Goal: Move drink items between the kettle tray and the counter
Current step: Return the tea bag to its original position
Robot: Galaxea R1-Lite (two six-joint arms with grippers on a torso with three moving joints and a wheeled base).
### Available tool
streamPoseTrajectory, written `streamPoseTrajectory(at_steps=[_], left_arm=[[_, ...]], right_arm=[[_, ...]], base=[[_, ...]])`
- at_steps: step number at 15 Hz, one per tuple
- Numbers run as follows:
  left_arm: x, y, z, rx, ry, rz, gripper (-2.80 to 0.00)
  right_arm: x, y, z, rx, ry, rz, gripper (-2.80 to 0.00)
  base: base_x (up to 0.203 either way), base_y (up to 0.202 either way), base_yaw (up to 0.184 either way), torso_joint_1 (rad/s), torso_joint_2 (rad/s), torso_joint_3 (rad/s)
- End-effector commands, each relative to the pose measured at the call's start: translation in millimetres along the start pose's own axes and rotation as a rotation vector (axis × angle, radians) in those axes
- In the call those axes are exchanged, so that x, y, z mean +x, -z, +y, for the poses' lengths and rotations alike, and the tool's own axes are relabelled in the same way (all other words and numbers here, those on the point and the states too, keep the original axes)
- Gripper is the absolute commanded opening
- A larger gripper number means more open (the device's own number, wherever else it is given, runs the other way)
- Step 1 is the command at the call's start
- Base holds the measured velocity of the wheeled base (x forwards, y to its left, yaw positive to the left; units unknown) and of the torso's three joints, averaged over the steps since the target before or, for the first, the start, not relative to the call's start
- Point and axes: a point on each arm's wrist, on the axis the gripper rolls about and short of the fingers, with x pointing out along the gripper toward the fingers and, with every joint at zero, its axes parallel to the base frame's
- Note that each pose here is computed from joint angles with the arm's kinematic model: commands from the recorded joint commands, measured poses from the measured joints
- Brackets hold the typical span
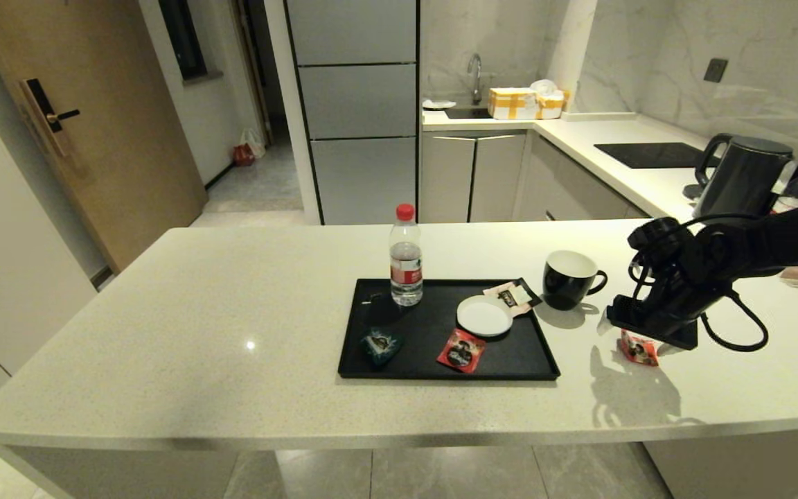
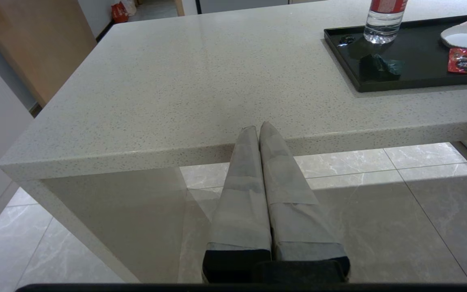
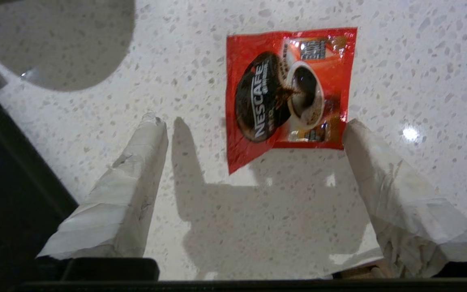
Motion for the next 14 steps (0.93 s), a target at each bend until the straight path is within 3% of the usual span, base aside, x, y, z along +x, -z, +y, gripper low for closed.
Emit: streamPoseTrajectory(at_steps=[1, 4, 5, 14], left_arm=[[0.0, 0.0, 0.0, 0.001, 0.0, -0.001, -2.8], [0.0, 0.0, 0.0, 0.001, 0.0, -0.001, -2.8], [0.0, 0.0, 0.0, 0.001, 0.0, -0.001, -2.8], [0.0, 0.0, 0.0, 0.001, 0.0, -0.001, -2.8]], right_arm=[[2.6, -2.4, -1.3, 0.009, -0.002, -0.008, 0.0], [10.6, -3.9, -1.1, 0.011, -0.005, -0.021, 0.0], [12.7, -3.8, -1.7, 0.013, -0.001, -0.018, -2.8], [-9.7, -2.1, -6.1, 0.02, -0.014, -0.042, -2.8]], base=[[0.0, 0.0, 0.0, 0.0, 0.0, 0.0], [0.0, 0.0, 0.0, 0.0, 0.0, 0.0], [0.0, 0.0, 0.0, 0.0, 0.0, 0.0], [0.0, 0.0, 0.0, 0.0, 0.0, 0.0]])
